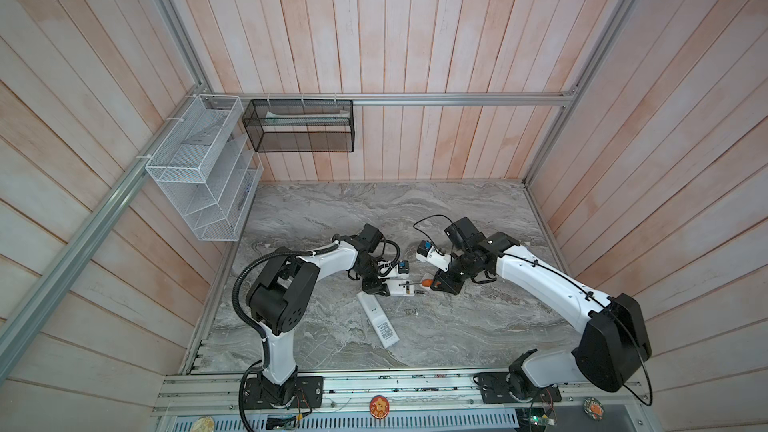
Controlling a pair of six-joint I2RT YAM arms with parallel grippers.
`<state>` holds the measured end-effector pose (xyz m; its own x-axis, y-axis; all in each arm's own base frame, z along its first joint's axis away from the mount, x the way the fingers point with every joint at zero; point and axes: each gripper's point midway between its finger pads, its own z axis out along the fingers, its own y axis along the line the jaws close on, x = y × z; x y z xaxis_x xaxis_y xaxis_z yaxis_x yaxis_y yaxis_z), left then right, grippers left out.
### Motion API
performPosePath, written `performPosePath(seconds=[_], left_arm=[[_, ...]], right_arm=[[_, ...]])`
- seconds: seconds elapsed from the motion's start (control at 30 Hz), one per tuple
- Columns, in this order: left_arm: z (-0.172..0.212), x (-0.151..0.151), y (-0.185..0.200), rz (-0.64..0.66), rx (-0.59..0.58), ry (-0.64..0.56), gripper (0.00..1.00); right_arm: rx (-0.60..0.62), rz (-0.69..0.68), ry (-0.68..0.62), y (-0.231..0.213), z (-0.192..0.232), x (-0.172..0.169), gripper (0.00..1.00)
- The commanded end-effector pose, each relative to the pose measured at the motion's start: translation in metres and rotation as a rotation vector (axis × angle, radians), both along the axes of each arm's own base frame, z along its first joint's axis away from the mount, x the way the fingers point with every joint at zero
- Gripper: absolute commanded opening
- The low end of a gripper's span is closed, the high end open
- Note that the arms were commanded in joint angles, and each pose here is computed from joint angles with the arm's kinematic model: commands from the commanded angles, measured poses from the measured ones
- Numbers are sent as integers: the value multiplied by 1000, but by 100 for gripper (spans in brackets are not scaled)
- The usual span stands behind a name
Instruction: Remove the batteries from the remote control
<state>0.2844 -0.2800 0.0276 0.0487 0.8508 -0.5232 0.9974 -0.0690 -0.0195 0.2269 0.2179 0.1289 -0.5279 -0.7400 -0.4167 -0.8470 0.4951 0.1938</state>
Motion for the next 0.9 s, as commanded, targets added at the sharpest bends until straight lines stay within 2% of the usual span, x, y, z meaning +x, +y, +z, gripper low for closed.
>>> performPosePath(seconds=[0.0,0.3,0.47,0.87], left_arm=[[-17,0,9,25,59,20,26],[-18,7,11,36,75,-20,26],[-17,10,13,39,82,-59,26],[-14,7,14,31,75,-59,26]], right_arm=[[-13,-14,-5,-5,2,-4,0],[6,-94,-4,-11,7,1,0],[-34,-95,11,-19,1,-4,0],[-93,-84,1,-26,-10,1,0]])
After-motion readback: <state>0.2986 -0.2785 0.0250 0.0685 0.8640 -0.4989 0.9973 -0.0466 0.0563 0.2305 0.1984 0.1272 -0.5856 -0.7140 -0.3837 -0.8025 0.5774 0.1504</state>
